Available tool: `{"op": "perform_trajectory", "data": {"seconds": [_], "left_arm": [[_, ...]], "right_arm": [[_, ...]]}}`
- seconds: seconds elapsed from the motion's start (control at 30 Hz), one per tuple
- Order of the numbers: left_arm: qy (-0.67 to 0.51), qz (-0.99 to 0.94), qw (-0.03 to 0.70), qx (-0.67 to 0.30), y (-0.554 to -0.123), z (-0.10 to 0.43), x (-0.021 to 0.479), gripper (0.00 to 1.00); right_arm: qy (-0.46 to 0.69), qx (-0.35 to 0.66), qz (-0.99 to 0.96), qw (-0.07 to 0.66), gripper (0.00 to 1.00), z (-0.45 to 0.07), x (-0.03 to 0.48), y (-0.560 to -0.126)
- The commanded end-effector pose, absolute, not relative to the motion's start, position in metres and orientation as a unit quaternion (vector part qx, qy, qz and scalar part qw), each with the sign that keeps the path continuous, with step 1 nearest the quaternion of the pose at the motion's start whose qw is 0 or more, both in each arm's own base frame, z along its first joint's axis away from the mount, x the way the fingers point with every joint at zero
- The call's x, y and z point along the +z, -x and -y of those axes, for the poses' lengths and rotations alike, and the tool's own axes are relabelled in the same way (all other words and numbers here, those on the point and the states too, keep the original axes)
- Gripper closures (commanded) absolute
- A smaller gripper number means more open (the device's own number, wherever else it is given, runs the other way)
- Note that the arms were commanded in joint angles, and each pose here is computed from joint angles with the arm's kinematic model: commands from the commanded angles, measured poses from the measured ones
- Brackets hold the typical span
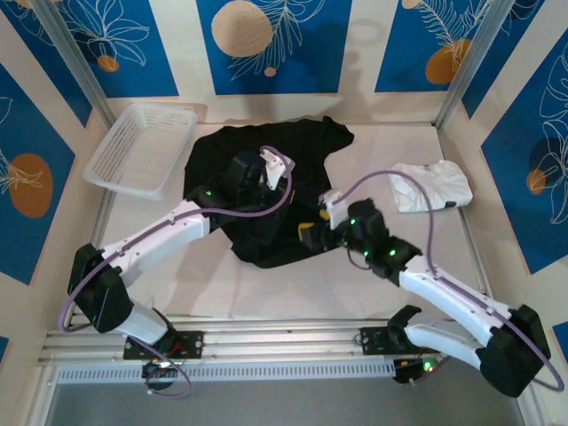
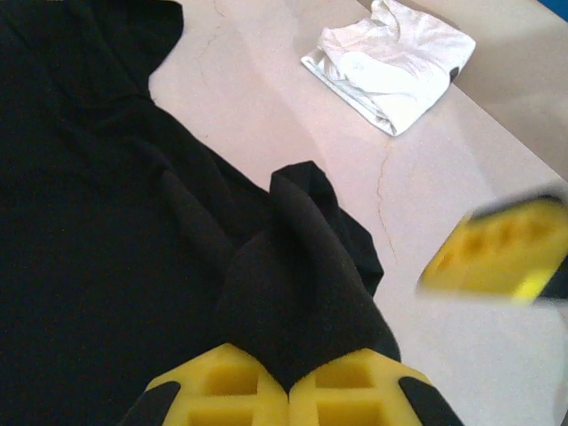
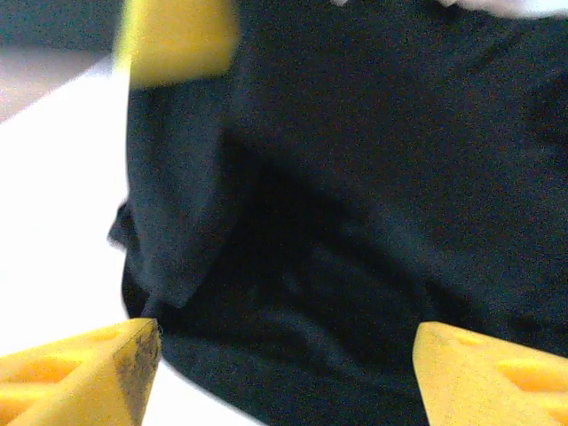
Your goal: Fold the inside-out t-shirt
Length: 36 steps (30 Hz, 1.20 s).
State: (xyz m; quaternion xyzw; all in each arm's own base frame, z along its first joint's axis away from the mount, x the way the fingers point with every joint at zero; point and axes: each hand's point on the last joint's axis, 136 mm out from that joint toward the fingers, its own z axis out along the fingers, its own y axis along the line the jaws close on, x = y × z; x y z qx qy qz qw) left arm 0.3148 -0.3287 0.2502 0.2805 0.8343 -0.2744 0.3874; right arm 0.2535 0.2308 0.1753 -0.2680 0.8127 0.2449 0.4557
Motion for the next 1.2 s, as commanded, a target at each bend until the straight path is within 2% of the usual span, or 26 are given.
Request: {"op": "perform_trajectory", "data": {"seconds": [0.0, 0.17, 0.57, 1.17], "left_arm": [[-0.288, -0.829, 0.387, -0.284, -0.309, 0.325, 0.274, 1.00], [-0.302, -0.820, 0.385, -0.298, -0.297, 0.324, 0.292, 1.00], [-0.307, -0.815, 0.372, -0.322, -0.282, 0.323, 0.312, 1.00], [-0.396, -0.720, 0.386, -0.418, -0.205, 0.360, 0.398, 1.00]], "right_arm": [[0.295, 0.236, -0.760, 0.529, 0.28, -0.260, 0.177, -0.265], [0.309, 0.181, -0.759, 0.544, 0.39, -0.287, 0.142, -0.297], [0.268, 0.102, -0.776, 0.562, 0.47, -0.279, 0.110, -0.346], [0.259, 0.071, -0.774, 0.573, 0.52, -0.264, 0.115, -0.348]]}}
